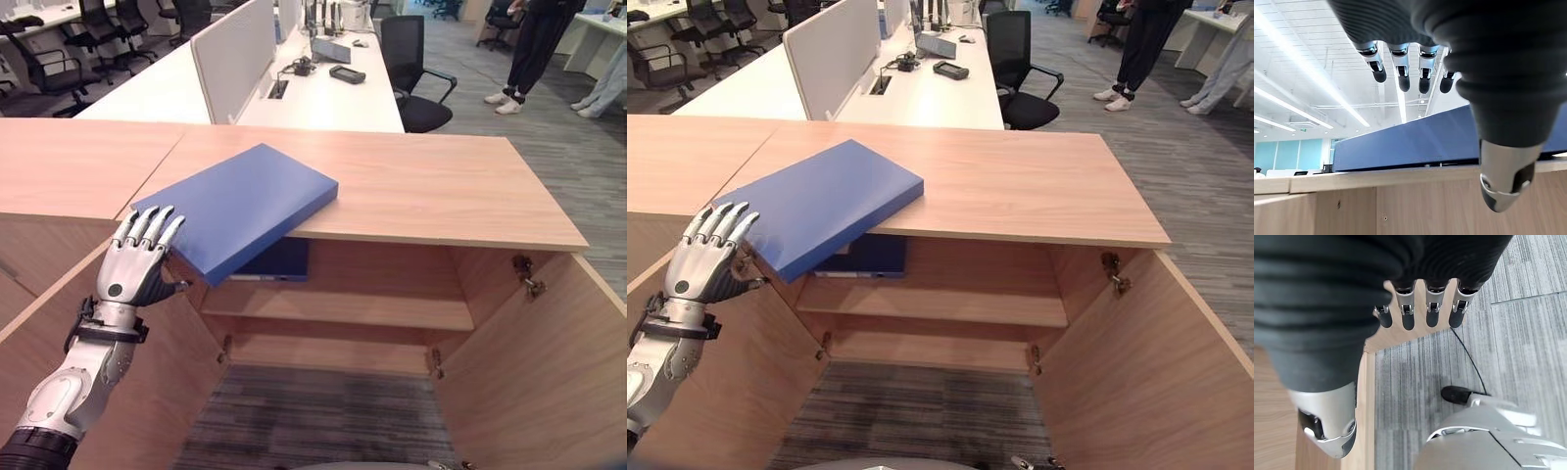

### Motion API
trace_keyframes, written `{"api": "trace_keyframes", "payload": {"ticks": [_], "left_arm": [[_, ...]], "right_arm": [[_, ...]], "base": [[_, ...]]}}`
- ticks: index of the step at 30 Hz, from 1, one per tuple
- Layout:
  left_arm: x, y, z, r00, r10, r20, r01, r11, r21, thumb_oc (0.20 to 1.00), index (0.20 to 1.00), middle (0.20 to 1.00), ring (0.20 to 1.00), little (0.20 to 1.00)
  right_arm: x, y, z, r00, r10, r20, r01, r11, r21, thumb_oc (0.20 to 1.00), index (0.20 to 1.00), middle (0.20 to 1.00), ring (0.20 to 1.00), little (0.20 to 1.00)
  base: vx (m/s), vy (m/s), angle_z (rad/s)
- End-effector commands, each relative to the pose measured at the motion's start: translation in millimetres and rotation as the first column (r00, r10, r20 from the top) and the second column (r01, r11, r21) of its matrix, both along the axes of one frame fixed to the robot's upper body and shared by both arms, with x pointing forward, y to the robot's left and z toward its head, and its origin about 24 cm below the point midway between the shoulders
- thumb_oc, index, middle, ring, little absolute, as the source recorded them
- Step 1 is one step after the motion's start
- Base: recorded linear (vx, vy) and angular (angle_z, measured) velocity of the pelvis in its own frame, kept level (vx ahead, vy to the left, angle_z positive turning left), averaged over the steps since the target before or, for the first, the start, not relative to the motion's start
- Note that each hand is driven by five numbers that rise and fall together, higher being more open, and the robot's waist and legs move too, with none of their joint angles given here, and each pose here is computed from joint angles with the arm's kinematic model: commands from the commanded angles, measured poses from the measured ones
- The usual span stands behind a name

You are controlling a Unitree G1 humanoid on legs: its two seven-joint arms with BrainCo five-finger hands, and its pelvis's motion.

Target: Put the empty folder in the office cabinet

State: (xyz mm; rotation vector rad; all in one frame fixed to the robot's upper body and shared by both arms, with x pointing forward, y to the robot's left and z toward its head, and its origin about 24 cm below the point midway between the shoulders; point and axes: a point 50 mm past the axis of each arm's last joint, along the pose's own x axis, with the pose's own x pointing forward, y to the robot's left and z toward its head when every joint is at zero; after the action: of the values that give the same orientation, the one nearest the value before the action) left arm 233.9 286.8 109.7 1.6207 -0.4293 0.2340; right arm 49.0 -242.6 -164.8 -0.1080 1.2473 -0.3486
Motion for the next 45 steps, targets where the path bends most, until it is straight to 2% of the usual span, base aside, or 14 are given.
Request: {"api": "trace_keyframes", "payload": {"ticks": [1, 12, 35, 38, 45], "left_arm": [[18, -11, 40, 0.986, -0.08, 0.144, 0.07, 0.995, 0.07, 1.0, 1.0, 1.0, 1.0, 1.0], [26, -20, 30, 0.991, -0.111, 0.072, 0.105, 0.991, 0.082, 1.0, 1.0, 1.0, 1.0, 1.0], [29, -19, 18, 0.996, -0.089, 0.027, 0.087, 0.994, 0.065, 1.0, 1.0, 1.0, 1.0, 1.0], [28, -18, 18, 0.996, -0.086, 0.027, 0.084, 0.994, 0.066, 0.2, 0.2, 0.2, 0.2, 0.2], [28, -18, 18, 0.996, -0.08, 0.034, 0.078, 0.995, 0.055, 0.2, 0.2, 0.2, 0.2, 0.2]], "right_arm": [[24, -8, 5, 0.999, 0.035, 0.04, -0.033, 0.999, -0.036, 1.0, 1.0, 1.0, 1.0, 1.0], [24, -11, 5, 0.999, 0.006, 0.041, -0.005, 0.999, -0.038, 1.0, 1.0, 1.0, 1.0, 1.0], [20, -10, 4, 0.999, -0.041, 0.036, 0.042, 0.999, -0.033, 1.0, 1.0, 1.0, 1.0, 1.0], [20, -10, 4, 0.998, -0.043, 0.036, 0.044, 0.998, -0.033, 1.0, 1.0, 1.0, 1.0, 1.0], [19, -10, 4, 0.998, -0.045, 0.032, 0.046, 0.998, -0.033, 1.0, 1.0, 1.0, 1.0, 1.0]], "base": [[0.0, 0.0, 0.0], [0.0, 0.0, 0.0], [0.0, 0.0, 0.0], [0.0, 0.0, 0.0], [0.0, 0.0, 0.0]]}}
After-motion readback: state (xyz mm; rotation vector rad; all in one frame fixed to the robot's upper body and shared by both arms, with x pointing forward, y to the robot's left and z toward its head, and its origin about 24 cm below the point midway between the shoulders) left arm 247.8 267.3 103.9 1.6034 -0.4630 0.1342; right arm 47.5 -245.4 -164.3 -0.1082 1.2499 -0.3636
